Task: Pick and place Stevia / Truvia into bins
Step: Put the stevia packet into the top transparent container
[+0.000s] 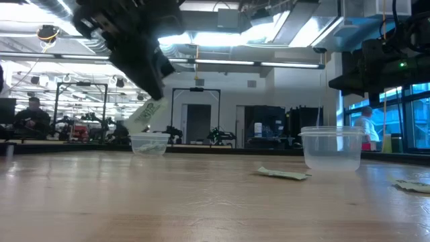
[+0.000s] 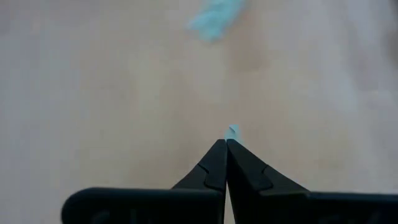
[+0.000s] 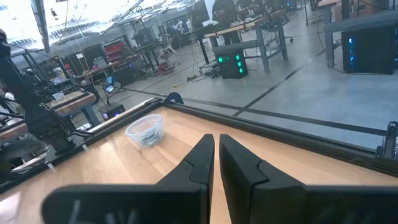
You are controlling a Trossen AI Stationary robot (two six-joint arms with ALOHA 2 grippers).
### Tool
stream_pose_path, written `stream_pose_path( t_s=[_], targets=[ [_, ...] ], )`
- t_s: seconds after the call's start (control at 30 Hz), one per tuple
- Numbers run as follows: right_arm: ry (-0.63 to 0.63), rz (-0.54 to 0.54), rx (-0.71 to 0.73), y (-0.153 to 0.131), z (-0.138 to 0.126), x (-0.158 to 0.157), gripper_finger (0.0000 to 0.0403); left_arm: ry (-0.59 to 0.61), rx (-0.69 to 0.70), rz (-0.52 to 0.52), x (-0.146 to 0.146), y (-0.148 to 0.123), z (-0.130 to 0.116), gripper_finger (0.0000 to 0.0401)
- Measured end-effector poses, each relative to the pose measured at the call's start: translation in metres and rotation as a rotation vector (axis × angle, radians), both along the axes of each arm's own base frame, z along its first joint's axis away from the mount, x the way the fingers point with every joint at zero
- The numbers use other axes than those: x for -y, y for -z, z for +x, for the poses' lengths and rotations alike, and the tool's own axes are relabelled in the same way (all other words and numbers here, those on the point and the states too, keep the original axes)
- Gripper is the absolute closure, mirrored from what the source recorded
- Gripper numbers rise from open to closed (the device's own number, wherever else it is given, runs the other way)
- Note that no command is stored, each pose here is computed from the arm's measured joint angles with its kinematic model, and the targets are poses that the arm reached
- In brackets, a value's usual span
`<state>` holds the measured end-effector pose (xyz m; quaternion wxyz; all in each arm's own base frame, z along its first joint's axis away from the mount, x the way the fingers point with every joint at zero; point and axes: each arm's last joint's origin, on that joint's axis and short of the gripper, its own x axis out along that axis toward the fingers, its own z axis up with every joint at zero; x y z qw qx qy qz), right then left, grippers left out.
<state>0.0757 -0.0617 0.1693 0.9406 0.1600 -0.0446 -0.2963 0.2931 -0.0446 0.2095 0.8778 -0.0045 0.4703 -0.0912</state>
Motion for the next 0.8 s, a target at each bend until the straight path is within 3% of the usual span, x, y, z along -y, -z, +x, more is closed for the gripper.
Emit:
stream_pose_path(
  t_s=[0.4, 0.63, 0.8],
  targets=[
    [0.000, -0.021, -0.016, 0.000, 0.000, 0.000, 0.0373, -0.479, 0.087, 0.295, -0.109, -0.044, -0.034, 0.0399],
    [0.000, -0.022, -0.016, 0.000, 0.000, 0.000, 0.0373, -0.685, 0.043, 0.290, -0.164, -0.042, -0.054, 0.0399],
    [0.001, -0.022, -0.016, 0.000, 0.000, 0.000, 0.0373, -0.723, 0.029, 0.210, -0.194, -0.038, -0.069, 0.0399]
  ],
)
